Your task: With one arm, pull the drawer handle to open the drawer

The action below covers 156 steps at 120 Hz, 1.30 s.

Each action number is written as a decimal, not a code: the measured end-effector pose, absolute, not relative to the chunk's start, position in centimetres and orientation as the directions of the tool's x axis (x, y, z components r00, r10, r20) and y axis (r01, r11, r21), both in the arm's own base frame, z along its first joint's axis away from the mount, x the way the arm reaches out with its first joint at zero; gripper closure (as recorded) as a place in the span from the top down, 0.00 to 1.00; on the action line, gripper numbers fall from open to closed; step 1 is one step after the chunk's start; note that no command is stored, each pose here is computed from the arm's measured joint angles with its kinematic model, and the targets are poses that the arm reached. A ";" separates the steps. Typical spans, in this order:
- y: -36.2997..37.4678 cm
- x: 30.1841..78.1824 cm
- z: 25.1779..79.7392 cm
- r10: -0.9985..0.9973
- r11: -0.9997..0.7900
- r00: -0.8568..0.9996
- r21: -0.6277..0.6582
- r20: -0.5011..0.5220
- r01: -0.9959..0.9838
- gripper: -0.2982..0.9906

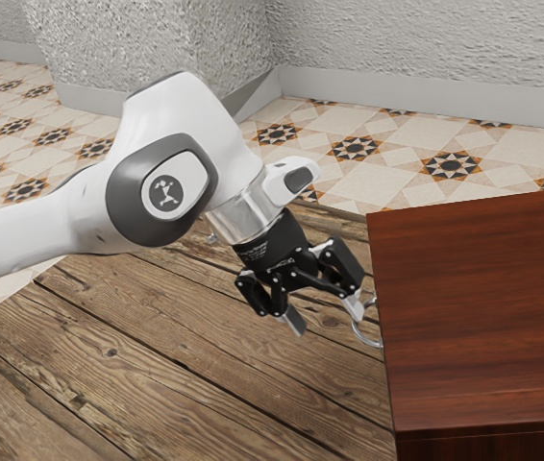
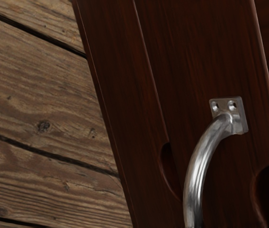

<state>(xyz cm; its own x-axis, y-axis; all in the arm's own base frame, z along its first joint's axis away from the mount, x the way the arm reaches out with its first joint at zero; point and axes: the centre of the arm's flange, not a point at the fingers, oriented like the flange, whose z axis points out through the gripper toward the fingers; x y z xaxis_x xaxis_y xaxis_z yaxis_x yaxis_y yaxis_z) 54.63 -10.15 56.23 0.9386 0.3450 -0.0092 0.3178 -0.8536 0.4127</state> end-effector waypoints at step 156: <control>-4.2 52.2 54.8 0.347 -0.834 0.935 0.434 -0.066 0.340 0.57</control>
